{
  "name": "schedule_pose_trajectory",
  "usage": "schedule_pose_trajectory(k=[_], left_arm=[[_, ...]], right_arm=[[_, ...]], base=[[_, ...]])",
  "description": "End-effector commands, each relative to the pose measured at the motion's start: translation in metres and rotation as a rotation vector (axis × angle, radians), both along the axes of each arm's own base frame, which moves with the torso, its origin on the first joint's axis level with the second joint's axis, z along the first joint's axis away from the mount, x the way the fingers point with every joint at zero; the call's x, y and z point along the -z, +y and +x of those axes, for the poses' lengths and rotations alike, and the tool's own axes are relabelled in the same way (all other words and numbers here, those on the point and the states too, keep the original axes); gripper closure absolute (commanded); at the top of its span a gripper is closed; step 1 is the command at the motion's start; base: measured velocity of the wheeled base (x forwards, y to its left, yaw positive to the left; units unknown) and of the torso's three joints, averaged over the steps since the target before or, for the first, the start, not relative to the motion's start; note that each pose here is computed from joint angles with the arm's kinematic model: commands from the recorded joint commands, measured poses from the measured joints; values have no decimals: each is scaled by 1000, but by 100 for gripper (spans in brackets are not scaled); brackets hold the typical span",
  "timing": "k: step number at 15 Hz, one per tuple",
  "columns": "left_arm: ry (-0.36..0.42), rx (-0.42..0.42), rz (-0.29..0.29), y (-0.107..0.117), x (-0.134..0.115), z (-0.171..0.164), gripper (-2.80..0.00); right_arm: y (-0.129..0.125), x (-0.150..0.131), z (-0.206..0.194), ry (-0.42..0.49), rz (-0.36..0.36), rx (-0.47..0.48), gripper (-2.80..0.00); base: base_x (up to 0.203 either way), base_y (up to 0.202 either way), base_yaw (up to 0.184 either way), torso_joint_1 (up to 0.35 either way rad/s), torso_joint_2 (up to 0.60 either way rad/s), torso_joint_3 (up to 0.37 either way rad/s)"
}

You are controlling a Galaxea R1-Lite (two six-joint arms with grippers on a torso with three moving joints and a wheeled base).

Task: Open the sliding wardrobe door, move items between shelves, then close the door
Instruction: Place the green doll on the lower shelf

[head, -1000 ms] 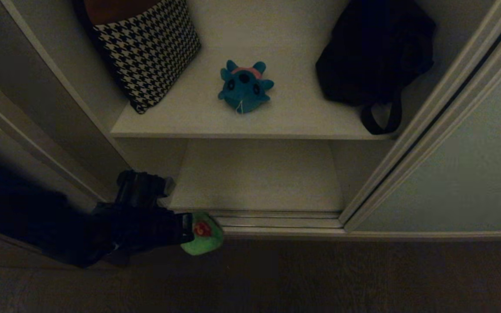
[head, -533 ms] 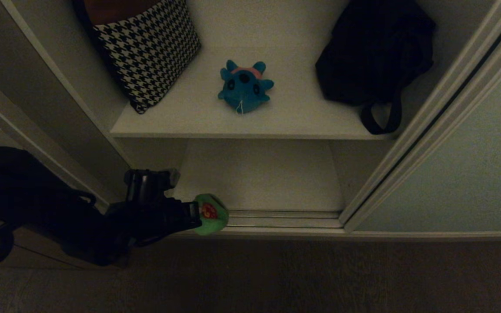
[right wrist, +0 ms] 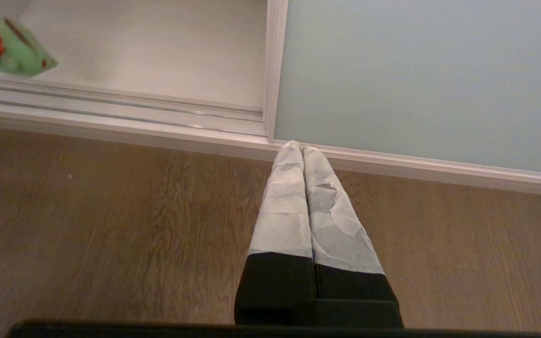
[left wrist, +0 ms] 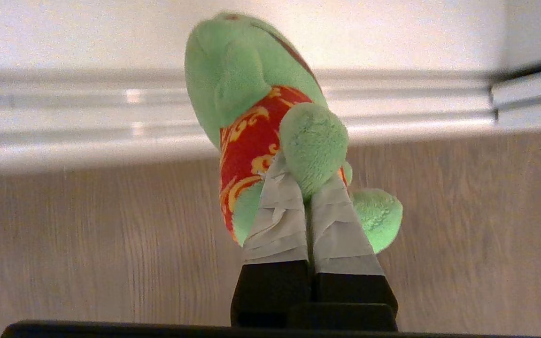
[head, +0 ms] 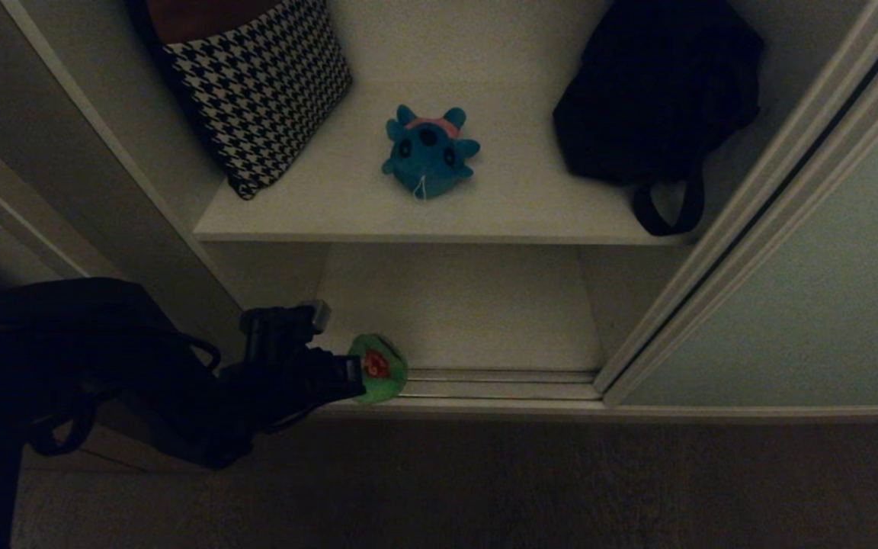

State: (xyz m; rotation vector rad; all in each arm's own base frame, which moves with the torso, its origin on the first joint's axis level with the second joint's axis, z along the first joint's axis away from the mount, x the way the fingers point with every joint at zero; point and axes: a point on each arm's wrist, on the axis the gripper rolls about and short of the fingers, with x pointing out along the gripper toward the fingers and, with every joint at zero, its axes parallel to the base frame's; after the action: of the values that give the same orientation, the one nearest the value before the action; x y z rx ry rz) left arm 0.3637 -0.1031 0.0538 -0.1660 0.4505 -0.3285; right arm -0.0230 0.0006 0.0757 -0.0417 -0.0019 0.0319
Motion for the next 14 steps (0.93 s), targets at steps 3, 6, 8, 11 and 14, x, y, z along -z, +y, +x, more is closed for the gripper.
schedule_pose_trajectory(k=[3,6,8,11,14], left_arm=[[-71,10,14,-4,14,16,0],[-117,1,18,-1,19,26,0],[-154,-8,14,0,28,37,0],[-221,-34,40,8,43,64,0],[-246,-51,55,15,66,82,0]], right_arm=[[0,0,0,0,-1,0,0],[0,0,0,0,0,0,0],[0,0,0,0,-1,-1,0],[0,0,0,0,-1,0,0],[0,0,0,0,-1,-1,0]], base=[[0,0,0,0,0,0],[0,0,0,0,0,0],[0,0,0,0,0,0],[0,0,0,0,0,0],[0,0,0,0,0,0]])
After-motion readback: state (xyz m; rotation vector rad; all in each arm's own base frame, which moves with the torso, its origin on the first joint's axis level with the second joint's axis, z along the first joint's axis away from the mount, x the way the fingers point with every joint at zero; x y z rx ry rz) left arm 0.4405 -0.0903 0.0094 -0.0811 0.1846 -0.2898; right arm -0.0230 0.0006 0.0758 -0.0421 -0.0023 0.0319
